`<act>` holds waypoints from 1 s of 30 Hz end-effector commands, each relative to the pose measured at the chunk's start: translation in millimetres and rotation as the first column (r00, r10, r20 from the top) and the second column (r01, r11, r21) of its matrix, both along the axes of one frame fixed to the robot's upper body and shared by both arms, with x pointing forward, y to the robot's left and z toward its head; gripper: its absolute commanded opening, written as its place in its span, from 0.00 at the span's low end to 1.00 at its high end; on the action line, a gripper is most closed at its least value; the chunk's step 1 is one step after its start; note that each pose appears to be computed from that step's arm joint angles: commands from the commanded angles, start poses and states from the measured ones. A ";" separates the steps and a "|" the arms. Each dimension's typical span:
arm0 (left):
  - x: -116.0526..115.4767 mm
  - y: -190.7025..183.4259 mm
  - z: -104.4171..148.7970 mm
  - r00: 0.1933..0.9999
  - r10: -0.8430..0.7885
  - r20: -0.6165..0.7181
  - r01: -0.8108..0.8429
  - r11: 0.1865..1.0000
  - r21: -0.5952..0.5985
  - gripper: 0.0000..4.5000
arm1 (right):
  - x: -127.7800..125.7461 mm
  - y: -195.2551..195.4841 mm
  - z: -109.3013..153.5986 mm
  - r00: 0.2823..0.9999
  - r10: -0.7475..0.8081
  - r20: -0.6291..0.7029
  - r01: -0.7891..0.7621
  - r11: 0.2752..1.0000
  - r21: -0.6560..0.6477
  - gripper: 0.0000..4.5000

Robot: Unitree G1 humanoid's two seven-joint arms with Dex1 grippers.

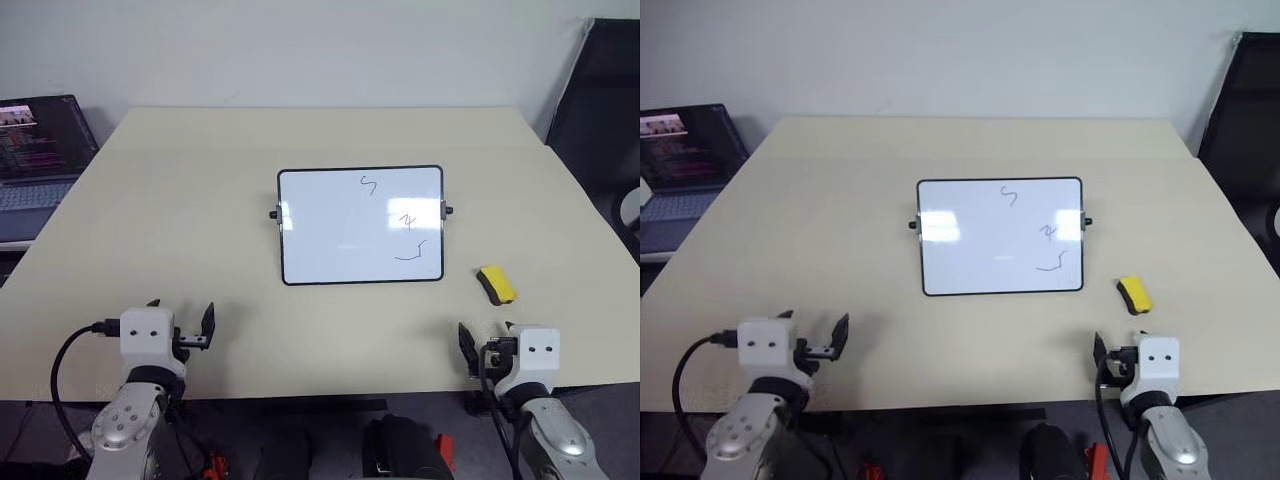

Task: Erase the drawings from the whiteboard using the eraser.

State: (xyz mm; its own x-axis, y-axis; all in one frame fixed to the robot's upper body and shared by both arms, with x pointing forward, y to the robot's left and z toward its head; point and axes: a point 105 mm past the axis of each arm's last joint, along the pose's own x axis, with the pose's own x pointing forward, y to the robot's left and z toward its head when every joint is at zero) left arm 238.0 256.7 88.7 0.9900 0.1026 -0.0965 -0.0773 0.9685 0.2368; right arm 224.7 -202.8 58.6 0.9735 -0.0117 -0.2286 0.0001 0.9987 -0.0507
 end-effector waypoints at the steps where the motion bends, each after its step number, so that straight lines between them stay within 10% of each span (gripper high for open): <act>1: 1.4 -8.2 21.1 0.997 -0.021 0.075 0.020 1.000 0.020 1.00 | 3.6 1.5 12.6 0.999 0.019 0.045 -0.019 1.000 -0.011 0.99; 30: 36.6 -42.3 30.8 0.975 -0.160 0.156 0.165 0.986 -0.018 1.00 | 24.4 -20.6 13.7 0.994 -0.046 0.098 0.051 0.998 -0.046 0.99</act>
State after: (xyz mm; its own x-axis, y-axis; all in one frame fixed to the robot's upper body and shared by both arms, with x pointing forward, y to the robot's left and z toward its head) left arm 276.7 218.2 104.3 0.9991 -0.0413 -0.0004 0.0407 0.9808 0.1907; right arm 250.4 -218.4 65.4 0.9848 -0.0487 -0.1665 0.0356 0.9961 -0.0810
